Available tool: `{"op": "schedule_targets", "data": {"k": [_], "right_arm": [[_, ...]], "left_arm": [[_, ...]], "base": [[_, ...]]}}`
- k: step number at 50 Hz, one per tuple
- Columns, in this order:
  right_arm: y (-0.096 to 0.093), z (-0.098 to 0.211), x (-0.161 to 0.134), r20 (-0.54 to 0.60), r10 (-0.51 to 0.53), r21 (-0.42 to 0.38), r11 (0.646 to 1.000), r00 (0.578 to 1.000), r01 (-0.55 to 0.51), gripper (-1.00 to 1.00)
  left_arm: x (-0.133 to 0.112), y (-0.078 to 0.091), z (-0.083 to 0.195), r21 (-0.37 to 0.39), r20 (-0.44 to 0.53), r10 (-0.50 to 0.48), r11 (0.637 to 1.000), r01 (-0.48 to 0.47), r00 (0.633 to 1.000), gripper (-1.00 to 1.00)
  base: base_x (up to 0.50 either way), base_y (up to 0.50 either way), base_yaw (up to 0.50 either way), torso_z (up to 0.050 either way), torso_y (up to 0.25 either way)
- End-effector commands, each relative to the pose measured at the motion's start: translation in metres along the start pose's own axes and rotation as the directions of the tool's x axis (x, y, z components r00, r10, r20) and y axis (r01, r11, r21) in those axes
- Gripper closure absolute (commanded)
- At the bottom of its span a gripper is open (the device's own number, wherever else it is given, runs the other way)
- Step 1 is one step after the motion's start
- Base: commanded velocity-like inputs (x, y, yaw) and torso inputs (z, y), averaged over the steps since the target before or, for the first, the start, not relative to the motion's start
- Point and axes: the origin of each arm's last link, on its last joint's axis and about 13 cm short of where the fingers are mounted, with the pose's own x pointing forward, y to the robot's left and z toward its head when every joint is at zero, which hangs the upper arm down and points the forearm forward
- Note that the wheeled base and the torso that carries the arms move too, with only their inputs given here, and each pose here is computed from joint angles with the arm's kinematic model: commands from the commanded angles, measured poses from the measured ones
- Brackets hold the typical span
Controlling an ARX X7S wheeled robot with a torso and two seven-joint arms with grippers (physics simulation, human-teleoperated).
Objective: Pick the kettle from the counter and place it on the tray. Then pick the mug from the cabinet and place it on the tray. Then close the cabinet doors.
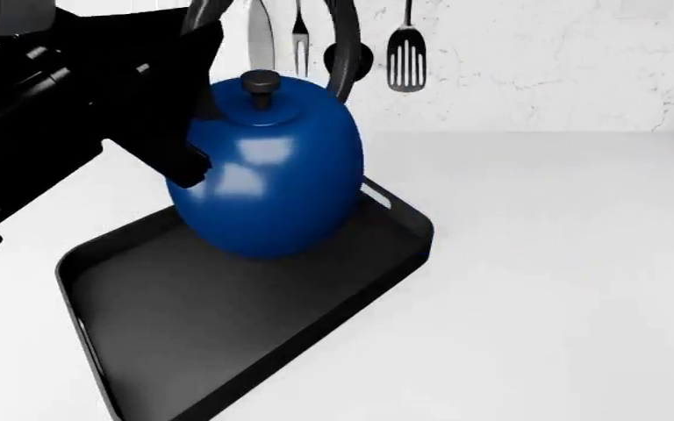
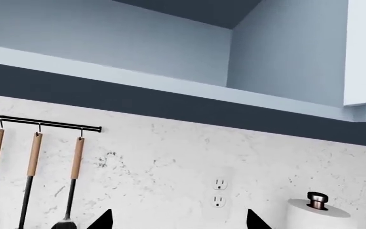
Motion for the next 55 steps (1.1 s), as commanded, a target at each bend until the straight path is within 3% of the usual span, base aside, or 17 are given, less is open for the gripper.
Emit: {"op": "schedule_targets", "data": {"k": [1, 24, 55], "right_arm": [[0.004, -0.007, 0.002, -0.012, 0.012, 0.009, 1.0, 1.0, -0.012, -1.0], [0.015, -0.016, 0.009, -0.033, 0.037, 0.01, 0.999, 0.999, -0.037, -1.0], [0.016, -0.021, 0.01, -0.044, 0.038, 0.016, 0.999, 0.998, -0.037, -1.0]], "left_arm": [[-0.028, 0.011, -0.009, 0.03, 0.001, 0.151, 0.988, -0.151, 0.988, 1.0], [-0.046, 0.031, -0.049, 0.002, -0.057, 0.302, 0.953, -0.302, 0.952, 1.0], [-0.035, 0.034, -0.084, -0.033, -0.126, 0.312, 0.947, -0.318, 0.942, 1.0]], "base": [[0.0, 0.0, 0.0, 0.0, 0.0], [0.0, 0.0, 0.0, 0.0, 0.001], [0.0, 0.0, 0.0, 0.001, 0.001]]}}
